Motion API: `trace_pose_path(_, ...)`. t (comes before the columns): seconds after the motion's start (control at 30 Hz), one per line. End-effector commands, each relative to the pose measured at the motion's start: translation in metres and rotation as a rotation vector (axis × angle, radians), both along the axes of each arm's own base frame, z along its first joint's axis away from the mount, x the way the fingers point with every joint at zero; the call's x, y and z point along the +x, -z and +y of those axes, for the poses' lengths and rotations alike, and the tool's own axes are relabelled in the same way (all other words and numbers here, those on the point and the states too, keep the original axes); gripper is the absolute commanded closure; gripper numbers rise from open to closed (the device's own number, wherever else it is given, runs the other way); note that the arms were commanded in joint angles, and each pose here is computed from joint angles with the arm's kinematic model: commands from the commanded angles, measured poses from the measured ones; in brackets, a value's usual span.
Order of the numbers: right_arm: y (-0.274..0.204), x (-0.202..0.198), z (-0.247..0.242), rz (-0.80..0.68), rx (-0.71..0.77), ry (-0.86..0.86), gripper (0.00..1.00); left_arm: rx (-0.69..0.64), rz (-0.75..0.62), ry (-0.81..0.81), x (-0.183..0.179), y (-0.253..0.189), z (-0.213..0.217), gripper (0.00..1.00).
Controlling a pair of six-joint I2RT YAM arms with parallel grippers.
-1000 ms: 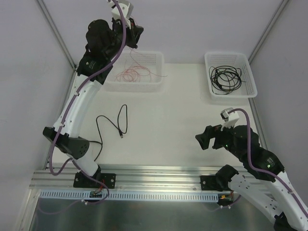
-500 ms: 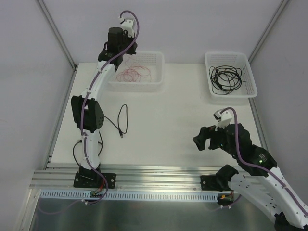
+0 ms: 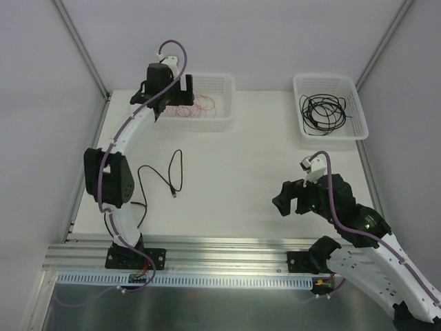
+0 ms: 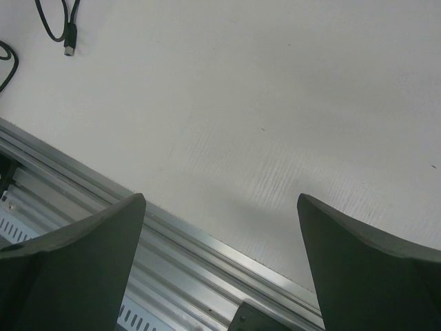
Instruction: Untangle the cables
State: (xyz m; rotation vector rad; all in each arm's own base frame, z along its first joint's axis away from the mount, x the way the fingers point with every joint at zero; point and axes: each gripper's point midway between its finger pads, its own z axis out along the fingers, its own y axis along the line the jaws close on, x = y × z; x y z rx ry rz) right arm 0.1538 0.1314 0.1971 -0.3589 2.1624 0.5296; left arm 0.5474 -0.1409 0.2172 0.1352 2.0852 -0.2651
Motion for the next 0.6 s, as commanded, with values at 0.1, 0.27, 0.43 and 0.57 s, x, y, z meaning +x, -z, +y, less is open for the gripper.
trace_pose_path(0.1, 0.003, -0.004, 0.025, 0.056, 0.057, -0.087, 0.03, -0.076, -0.043, -0.178, -0.116, -0.085, 0.045, 0.01)
trace_pose_path(0.27, 0.005, -0.009, 0.033, 0.074, 0.092, -0.12, 0.03, -0.035, 0.176, -0.302, -0.2, -0.014, 0.075, 0.01)
trace_pose_path(0.43, 0.009, -0.015, 0.036, 0.095, 0.101, -0.141, 0.03, -0.022, 0.283, -0.375, -0.259, 0.034, 0.095, 0.01)
trace_pose_path(0.57, 0.011, -0.023, 0.04, 0.11, 0.128, -0.163, 0.03, -0.025, 0.364, -0.439, -0.284, 0.072, 0.103, 0.03)
